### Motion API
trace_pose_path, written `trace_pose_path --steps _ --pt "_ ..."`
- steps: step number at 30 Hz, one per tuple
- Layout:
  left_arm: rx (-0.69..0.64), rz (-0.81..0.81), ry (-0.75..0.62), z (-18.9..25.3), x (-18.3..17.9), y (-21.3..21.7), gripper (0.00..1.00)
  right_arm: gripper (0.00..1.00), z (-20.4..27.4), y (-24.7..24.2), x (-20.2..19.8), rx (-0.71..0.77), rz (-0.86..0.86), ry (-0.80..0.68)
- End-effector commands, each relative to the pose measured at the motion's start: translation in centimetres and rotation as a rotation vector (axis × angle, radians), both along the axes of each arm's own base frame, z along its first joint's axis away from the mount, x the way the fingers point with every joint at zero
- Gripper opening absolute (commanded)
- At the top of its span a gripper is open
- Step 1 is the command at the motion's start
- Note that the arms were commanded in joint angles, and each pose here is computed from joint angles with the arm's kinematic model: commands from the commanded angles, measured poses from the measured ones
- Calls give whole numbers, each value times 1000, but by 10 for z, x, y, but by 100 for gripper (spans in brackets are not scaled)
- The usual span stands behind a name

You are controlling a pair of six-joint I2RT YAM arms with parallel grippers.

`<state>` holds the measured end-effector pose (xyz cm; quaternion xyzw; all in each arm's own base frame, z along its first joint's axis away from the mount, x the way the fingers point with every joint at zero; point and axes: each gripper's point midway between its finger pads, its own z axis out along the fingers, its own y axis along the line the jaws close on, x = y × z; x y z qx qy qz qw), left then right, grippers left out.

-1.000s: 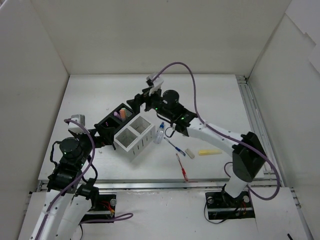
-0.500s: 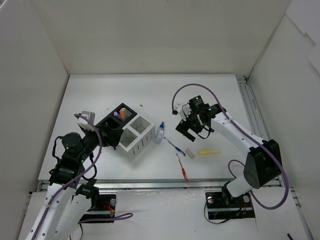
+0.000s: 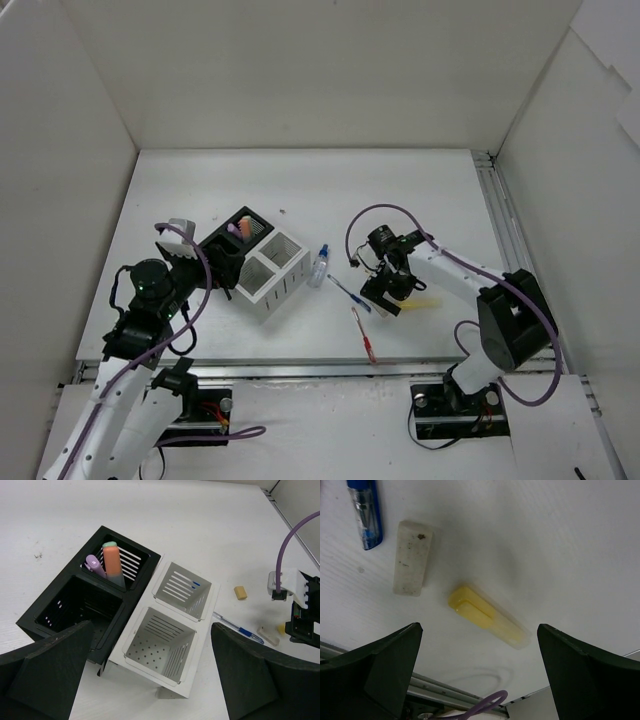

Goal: Sort the stationery into containers
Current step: Pick up the pen from the center of the board.

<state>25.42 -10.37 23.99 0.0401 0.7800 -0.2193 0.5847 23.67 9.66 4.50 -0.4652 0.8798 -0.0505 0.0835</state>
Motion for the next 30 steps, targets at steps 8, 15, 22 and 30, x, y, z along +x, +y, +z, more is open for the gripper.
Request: trace_pose_path --steps 8,15,22,30 --pt "41 39 -76 20 20 5 100 95 -30 -38 -7 -171 -69 134" --pt "49 82 -87 22 20 13 100 74 -33 -42 6 -151 -69 149" --pt "59 111 -89 22 20 19 100 24 -31 -25 23 -22 -57 151" --pt "59 125 -96 24 18 22 100 0 -5 -24 49 -9 -94 -23"
